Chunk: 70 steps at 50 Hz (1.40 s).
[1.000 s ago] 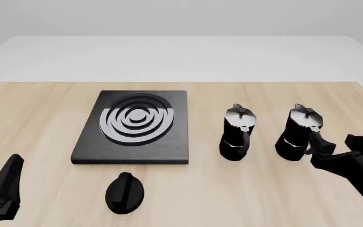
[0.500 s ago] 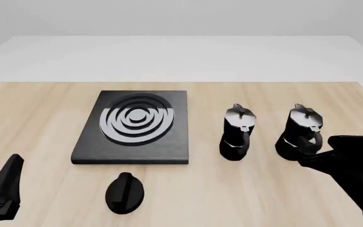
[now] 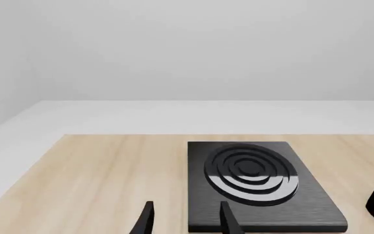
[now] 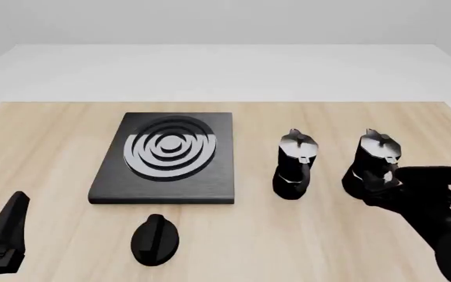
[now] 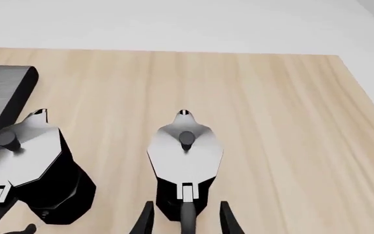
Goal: Put the right moka pot on the stove.
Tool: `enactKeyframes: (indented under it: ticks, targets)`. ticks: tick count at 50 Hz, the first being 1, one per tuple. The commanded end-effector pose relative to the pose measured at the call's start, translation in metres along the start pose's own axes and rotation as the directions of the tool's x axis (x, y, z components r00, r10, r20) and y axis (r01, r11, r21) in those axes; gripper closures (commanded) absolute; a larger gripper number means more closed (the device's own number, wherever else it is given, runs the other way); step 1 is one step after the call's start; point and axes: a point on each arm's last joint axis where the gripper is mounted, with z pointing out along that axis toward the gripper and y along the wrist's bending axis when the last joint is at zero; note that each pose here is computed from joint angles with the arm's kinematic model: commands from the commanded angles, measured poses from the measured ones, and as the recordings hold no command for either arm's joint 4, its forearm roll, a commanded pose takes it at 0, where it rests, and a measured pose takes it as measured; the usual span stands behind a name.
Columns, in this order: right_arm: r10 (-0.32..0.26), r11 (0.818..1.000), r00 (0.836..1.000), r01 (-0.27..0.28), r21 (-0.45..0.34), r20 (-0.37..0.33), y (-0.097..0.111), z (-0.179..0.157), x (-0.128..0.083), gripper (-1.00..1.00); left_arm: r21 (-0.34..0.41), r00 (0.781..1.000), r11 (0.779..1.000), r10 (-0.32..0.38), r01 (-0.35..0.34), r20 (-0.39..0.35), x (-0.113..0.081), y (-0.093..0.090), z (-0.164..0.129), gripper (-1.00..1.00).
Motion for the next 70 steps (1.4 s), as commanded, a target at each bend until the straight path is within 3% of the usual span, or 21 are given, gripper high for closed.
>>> enactKeyframes:
  ticks: [1,8,9,20,23,48,70]
  targets:
    - [-0.011,1.0,1.0,0.011,0.0,-0.006,0.0,0.007,0.002,-1.0,0.0,1.0,1.0,0.0,0.0,0.0,0.0,0.0,0.0,-1.0]
    - [-0.012,1.0,1.0,0.012,-0.013,0.009,0.003,0.0,-0.004,-1.0,0.0,1.0,1.0,0.0,0.0,0.0,0.0,0.0,0.0,-1.0]
    - [-0.015,1.0,1.0,0.015,-0.013,0.011,0.003,-0.001,-0.004,1.0,0.0,1.0,1.0,0.0,0.0,0.0,0.0,0.0,0.0,-1.0]
    - [-0.024,1.0,0.999,0.024,-0.01,0.034,0.002,-0.012,-0.01,1.0,0.0,1.0,1.0,0.0,0.0,0.0,0.0,0.0,0.0,-1.0]
    - [-0.051,0.999,0.997,0.051,-0.001,0.052,0.0,-0.018,-0.016,1.0,0.0,1.0,1.0,0.0,0.0,0.0,0.0,0.0,0.0,-1.0]
    - [-0.089,0.996,0.987,0.092,-0.014,0.133,0.004,-0.038,-0.051,1.0,0.0,1.0,1.0,0.0,0.0,0.0,0.0,0.0,0.0,-1.0]
    - [-0.099,0.99,0.964,0.12,-0.071,0.247,0.015,-0.07,-0.116,1.0,0.0,1.0,1.0,0.0,0.0,0.0,0.0,0.0,0.0,-1.0]
